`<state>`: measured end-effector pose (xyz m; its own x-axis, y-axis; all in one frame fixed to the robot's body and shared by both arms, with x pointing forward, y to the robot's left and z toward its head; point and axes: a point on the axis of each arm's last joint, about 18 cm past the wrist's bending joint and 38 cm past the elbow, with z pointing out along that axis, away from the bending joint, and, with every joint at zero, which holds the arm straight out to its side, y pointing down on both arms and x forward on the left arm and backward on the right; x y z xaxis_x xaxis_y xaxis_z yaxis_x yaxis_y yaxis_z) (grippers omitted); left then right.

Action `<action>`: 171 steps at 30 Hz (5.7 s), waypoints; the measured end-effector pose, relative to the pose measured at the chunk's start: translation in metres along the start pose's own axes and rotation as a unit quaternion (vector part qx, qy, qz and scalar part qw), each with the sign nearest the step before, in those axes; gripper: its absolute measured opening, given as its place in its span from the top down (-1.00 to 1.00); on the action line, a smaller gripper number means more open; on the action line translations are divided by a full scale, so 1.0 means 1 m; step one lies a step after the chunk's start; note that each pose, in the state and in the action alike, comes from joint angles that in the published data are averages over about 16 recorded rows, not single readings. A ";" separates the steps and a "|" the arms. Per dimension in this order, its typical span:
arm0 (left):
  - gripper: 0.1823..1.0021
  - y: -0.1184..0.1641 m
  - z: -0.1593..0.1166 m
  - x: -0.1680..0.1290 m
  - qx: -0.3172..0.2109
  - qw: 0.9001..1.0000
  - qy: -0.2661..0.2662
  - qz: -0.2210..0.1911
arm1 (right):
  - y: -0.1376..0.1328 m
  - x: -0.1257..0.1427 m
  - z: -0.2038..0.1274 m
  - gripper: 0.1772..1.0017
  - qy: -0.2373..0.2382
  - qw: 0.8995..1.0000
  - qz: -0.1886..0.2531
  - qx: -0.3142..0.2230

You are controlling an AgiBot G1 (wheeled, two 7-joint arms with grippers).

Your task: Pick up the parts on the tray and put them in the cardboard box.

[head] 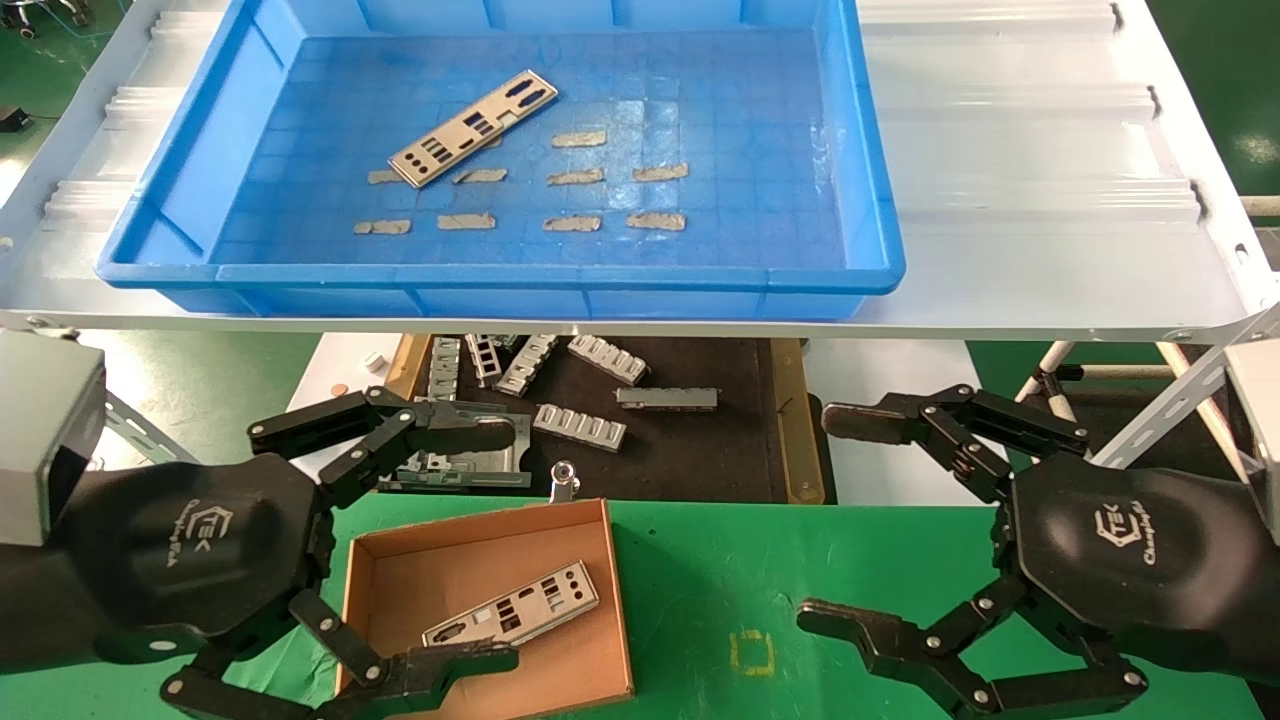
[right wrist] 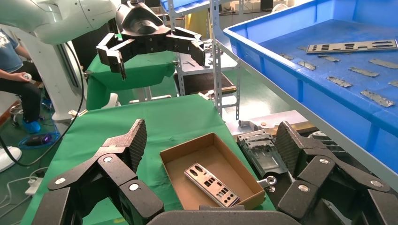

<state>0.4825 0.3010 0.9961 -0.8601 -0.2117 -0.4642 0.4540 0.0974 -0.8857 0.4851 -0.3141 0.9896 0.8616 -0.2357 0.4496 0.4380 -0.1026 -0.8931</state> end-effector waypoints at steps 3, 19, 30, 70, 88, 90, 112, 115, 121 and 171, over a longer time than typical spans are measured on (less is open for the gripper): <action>-1.00 -0.002 0.001 -0.011 0.008 1.000 -0.019 -0.004 | 0.000 0.000 0.000 -0.96 0.000 1.000 0.000 0.000; -1.00 -0.030 0.019 -0.135 0.031 0.982 -0.186 0.005 | 0.000 0.000 0.000 -0.58 0.000 1.000 0.000 0.000; -1.00 -0.034 0.040 -0.207 -0.026 0.967 -0.254 0.009 | 0.000 0.000 0.000 0.03 0.000 1.000 0.000 0.000; -0.81 -0.015 0.054 -0.261 -0.090 0.936 -0.341 -0.012 | 0.000 0.000 0.000 0.97 0.000 1.000 0.000 0.000; 0.07 -0.009 0.054 -0.255 -0.100 0.941 -0.322 -0.003 | 0.000 0.000 0.000 0.97 0.000 1.000 0.000 0.000; 0.17 -0.009 0.054 -0.254 -0.101 0.942 -0.321 -0.001 | 0.000 0.000 0.000 0.97 0.000 1.000 0.000 0.000; 0.36 -0.062 0.017 -0.213 -0.042 0.972 -0.222 0.068 | 0.000 0.000 0.000 0.97 0.000 1.000 0.000 0.000; 0.36 -0.065 0.008 -0.202 -0.044 0.976 -0.200 0.077 | 0.000 0.000 0.000 0.97 0.000 1.000 0.000 0.000; 0.37 -0.065 -0.006 -0.183 -0.052 0.981 -0.165 0.086 | 0.000 0.000 0.000 0.97 0.000 1.000 0.000 0.000; 0.37 0.136 0.015 -0.044 -0.244 0.957 -0.160 -0.007 | 0.000 0.000 0.000 0.97 0.000 1.000 0.000 0.000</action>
<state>0.5856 0.3088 0.8968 -0.7148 -0.4956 -0.4934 0.2133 0.5174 -0.8287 0.4851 -0.3141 0.9896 0.8616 -0.2357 0.4496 0.4380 -0.1026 -0.8931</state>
